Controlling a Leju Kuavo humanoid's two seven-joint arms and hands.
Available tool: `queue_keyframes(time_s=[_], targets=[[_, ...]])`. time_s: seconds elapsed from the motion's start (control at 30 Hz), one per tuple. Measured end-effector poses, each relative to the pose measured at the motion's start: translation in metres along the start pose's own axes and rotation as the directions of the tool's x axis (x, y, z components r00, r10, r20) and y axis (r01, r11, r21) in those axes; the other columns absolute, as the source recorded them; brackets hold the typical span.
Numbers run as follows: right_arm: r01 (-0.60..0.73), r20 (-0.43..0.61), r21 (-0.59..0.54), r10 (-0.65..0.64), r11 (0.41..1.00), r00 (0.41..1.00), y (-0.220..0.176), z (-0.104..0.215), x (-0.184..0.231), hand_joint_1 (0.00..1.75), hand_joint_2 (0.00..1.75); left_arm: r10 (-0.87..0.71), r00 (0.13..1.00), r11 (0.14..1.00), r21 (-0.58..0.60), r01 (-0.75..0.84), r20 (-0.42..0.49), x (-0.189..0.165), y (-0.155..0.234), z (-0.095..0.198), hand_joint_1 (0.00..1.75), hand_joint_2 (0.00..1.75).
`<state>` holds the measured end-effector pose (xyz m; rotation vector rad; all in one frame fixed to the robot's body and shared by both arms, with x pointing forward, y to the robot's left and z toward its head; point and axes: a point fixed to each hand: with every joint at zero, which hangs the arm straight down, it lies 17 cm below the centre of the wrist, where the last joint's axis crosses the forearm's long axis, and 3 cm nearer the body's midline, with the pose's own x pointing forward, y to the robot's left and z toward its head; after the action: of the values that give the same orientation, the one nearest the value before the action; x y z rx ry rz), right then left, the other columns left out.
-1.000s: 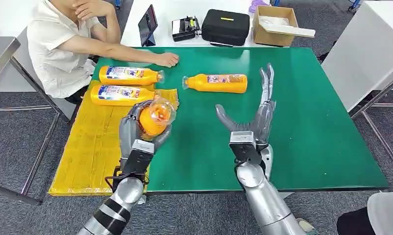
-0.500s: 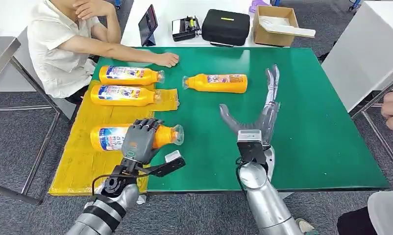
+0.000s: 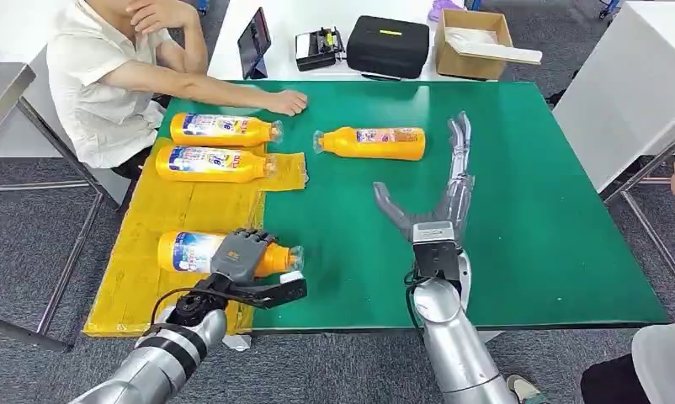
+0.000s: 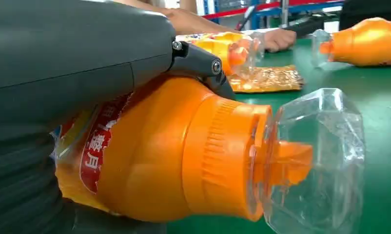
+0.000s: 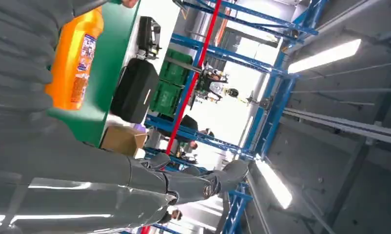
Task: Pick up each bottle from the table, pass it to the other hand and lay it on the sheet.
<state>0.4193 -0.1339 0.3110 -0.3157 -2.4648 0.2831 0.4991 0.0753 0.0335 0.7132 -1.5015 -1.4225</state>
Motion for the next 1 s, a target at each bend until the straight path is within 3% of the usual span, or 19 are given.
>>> queue_keyframes(time_s=[0.3, 0.33, 0.37, 0.4, 1.0], targets=[[0.002, -0.014, -0.02, -0.003, 1.0, 1.0, -0.007, 0.002, -0.006, 0.0, 1.75, 0.012, 1.0, 0.998, -0.055, -0.011, 0.022, 0.003, -0.007, -0.003, 1.75, 1.75], [0.002, -0.015, -0.02, -0.002, 1.0, 1.0, -0.007, 0.002, -0.007, 0.0, 1.75, 0.012, 1.0, 0.998, -0.056, -0.011, 0.022, 0.004, -0.007, -0.004, 1.22, 1.75], [0.001, -0.015, -0.021, -0.001, 1.0, 1.0, -0.007, 0.002, -0.007, 0.0, 1.75, 0.012, 1.0, 0.998, -0.056, -0.011, 0.023, 0.005, -0.007, -0.004, 0.35, 1.75], [0.0, -0.016, -0.022, -0.001, 1.0, 1.0, -0.008, 0.002, -0.007, 0.0, 1.75, 0.012, 1.0, 0.998, -0.057, -0.011, 0.019, 0.004, -0.007, -0.004, 0.05, 1.75], [0.028, -0.06, -0.026, -0.03, 0.999, 0.998, -0.012, 0.008, -0.022, 0.0, 1.75, 0.118, 0.993, 0.953, -0.285, -0.106, 0.025, 0.018, -0.027, -0.007, 0.0, 1.75]])
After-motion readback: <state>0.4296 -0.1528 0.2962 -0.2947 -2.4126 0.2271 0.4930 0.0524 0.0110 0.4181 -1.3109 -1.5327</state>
